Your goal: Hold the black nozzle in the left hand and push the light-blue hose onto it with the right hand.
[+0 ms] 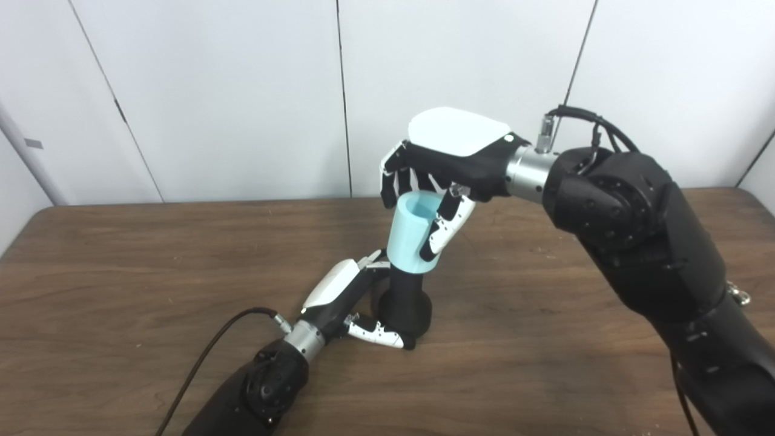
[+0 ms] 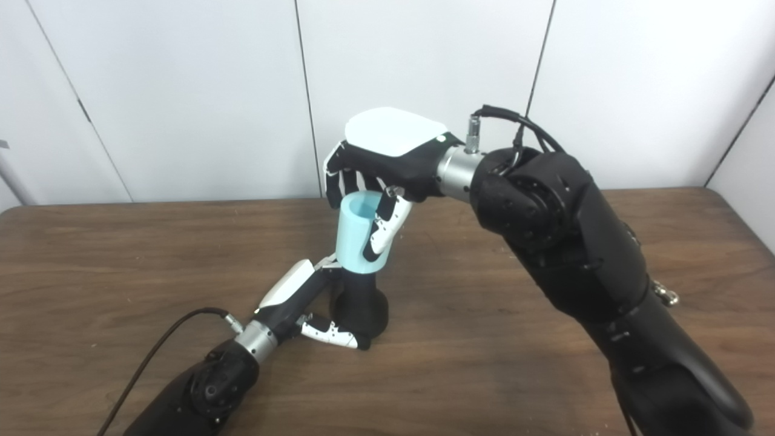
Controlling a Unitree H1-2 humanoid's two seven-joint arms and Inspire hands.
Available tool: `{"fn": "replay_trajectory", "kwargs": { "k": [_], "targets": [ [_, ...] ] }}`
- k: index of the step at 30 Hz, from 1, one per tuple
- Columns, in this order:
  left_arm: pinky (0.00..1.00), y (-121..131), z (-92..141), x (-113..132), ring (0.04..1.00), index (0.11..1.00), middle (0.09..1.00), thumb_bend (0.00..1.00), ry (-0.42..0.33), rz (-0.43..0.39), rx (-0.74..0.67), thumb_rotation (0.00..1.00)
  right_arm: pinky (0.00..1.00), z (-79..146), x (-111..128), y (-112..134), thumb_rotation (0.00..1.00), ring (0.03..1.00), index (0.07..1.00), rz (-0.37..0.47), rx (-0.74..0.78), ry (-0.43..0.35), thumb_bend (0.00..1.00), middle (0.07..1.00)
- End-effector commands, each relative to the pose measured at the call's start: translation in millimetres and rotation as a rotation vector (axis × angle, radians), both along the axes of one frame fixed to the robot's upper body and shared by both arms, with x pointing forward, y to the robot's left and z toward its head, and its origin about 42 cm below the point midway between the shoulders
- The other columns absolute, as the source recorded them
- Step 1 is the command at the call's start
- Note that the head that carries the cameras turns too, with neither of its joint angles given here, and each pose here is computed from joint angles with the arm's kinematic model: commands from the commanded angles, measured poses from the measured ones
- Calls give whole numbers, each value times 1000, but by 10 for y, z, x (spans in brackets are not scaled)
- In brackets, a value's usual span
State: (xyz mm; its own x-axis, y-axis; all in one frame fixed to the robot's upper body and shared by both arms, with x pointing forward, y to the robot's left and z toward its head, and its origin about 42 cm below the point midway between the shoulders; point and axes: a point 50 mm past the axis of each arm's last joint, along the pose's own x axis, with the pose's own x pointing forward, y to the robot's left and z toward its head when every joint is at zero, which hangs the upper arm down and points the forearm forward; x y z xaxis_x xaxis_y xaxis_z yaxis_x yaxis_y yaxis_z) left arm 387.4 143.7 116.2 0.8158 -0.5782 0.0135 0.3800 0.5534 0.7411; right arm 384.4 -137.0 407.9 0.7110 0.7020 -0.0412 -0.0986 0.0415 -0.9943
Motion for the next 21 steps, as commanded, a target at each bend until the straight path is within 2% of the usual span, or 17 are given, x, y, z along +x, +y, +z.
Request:
{"fn": "replay_trajectory", "kwargs": {
  "k": [1,6,14,21],
  "targets": [
    [1000,49,-686,-407,1000,484,805,518,225,-16,229,74,299,259,-5,44,0,387,534,10,13,-98,513,484],
    [1000,47,-690,-404,1000,484,805,518,223,-15,228,74,305,220,34,65,0,389,536,3,-4,-103,514,479],
    [1000,52,-688,-402,1000,484,805,518,220,-21,228,74,315,165,43,92,0,395,535,-4,-38,-157,515,469],
    [1000,67,-679,-407,1000,484,805,518,218,-24,230,74,314,115,54,112,0,385,536,-8,-45,-146,514,471]
  ]
}}
